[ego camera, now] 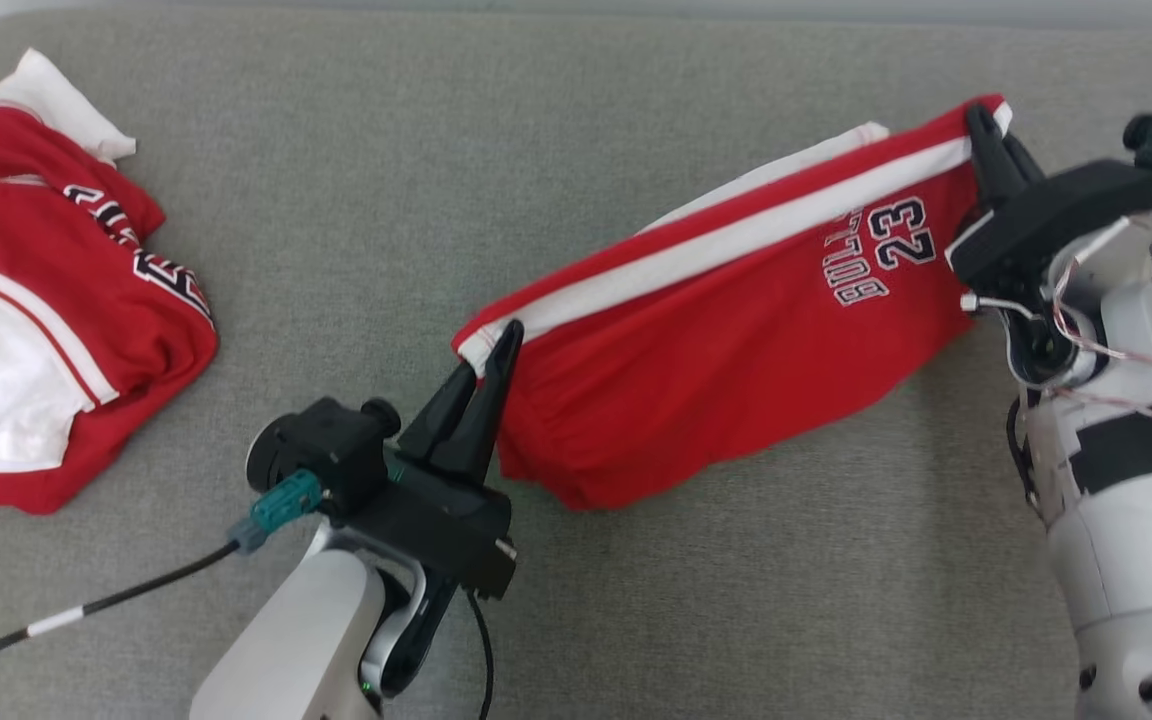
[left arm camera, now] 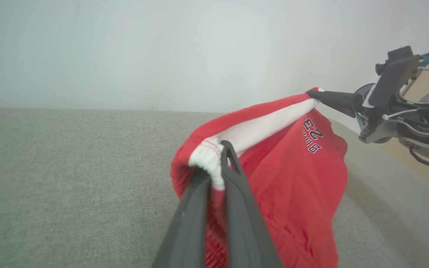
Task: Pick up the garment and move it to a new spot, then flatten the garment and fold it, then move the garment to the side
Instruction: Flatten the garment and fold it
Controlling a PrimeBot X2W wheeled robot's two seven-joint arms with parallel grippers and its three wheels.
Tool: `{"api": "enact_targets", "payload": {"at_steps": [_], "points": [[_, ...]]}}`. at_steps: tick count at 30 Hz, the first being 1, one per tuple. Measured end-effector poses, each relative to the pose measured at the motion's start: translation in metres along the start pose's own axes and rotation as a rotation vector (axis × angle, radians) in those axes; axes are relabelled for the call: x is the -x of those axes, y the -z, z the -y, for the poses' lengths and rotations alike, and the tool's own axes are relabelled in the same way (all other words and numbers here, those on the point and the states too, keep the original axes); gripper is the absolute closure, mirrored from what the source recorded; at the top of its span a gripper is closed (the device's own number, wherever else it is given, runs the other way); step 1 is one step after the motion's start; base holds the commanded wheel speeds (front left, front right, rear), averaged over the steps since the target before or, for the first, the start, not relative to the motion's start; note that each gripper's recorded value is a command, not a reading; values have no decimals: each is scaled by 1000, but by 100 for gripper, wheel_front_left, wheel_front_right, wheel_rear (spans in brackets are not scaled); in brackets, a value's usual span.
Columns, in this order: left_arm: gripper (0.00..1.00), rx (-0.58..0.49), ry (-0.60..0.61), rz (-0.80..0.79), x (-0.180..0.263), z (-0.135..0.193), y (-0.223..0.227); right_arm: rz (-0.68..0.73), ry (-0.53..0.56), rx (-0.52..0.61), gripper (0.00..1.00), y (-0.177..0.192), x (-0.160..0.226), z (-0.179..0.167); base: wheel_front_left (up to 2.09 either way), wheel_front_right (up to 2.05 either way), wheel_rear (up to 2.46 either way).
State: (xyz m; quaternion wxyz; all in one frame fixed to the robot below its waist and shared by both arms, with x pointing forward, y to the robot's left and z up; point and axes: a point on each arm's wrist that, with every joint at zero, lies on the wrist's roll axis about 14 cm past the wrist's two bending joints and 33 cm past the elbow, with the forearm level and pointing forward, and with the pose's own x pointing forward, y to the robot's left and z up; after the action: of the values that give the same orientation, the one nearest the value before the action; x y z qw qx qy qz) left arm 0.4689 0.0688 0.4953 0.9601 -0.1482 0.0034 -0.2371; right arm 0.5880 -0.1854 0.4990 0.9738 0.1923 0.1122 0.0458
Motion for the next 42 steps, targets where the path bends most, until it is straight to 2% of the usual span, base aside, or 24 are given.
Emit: {"api": "enact_targets", "payload": {"at_steps": [4, 8, 9, 10, 11, 12, 17, 29, 34, 42], "points": [[100, -3, -14, -22, -6, -9, 8, -44, -6, 62, 100, 13, -23, -7, 0, 0, 0], [100, -11, -17, -47, -9, -13, 17, -85, 9, 73, 100, 28, -38, -5, 0, 0, 0], [100, -11, -22, -50, -9, -14, 18, -98, 13, 76, 95, 33, -40, -5, 0, 0, 0], [55, -13, -26, -56, -8, -16, 20, -102, 11, 85, 16, 35, -42, -6, 0, 0, 0], [17, -22, -26, -59, -8, -17, 20, -99, 7, 92, 0, 36, -43, -8, 0, 0, 0], [0, -29, -27, -57, -8, -17, 19, -96, 2, 97, 0, 35, -44, -10, 0, 0, 0], [0, -51, -31, -44, -7, -16, 14, -84, -11, 125, 0, 34, -38, -15, 0, 0, 0], [0, -125, -97, -11, 30, -18, 1, -57, 6, 163, 0, 31, 3, 6, 0, 0, 0], [0, -182, -167, 29, 53, -30, -15, -45, 19, 179, 0, 29, 22, 18, 0, 0, 0], [0, -224, -366, 131, 97, -62, -49, -67, 38, 198, 0, 41, 35, 31, 0, 0, 0]]}}
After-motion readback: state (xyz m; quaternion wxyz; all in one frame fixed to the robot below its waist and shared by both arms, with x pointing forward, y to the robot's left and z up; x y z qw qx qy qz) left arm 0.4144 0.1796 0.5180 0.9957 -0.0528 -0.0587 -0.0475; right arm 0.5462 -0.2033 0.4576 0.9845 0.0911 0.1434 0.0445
